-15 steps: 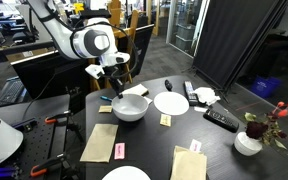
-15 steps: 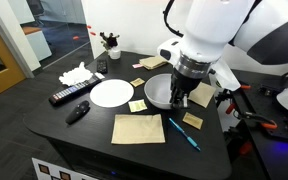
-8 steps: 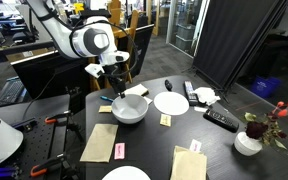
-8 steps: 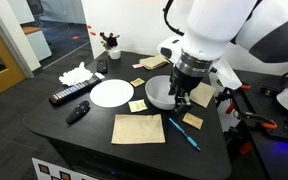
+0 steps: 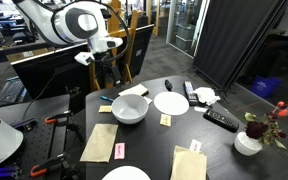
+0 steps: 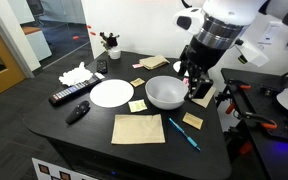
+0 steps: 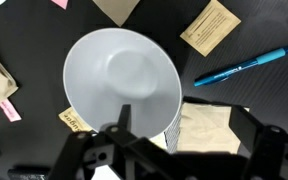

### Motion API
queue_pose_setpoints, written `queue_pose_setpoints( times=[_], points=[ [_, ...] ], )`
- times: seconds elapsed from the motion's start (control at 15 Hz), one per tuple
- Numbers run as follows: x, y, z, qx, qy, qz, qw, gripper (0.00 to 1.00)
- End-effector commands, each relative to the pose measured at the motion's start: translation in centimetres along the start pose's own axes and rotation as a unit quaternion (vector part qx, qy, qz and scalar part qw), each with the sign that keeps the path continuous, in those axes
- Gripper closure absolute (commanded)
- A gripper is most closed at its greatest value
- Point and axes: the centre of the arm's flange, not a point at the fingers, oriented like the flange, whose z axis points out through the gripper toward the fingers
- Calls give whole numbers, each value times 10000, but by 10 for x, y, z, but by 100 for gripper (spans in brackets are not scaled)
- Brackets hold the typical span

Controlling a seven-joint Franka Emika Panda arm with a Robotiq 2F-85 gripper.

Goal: Move the white bowl to the left

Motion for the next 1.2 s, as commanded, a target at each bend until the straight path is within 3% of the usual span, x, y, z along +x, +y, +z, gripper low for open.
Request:
queue_pose_setpoints(
  times=[0.0, 0.53, 0.6, 1.13],
  points=[
    [-24, 19, -55, 33, 94, -53, 9999, 0],
    [-28, 47, -104, 131, 316, -116, 9993, 0],
    [-17, 36, -90, 121, 343, -55, 9993, 0],
    [-21, 42, -94, 133, 352, -84, 9993, 0]
  ],
)
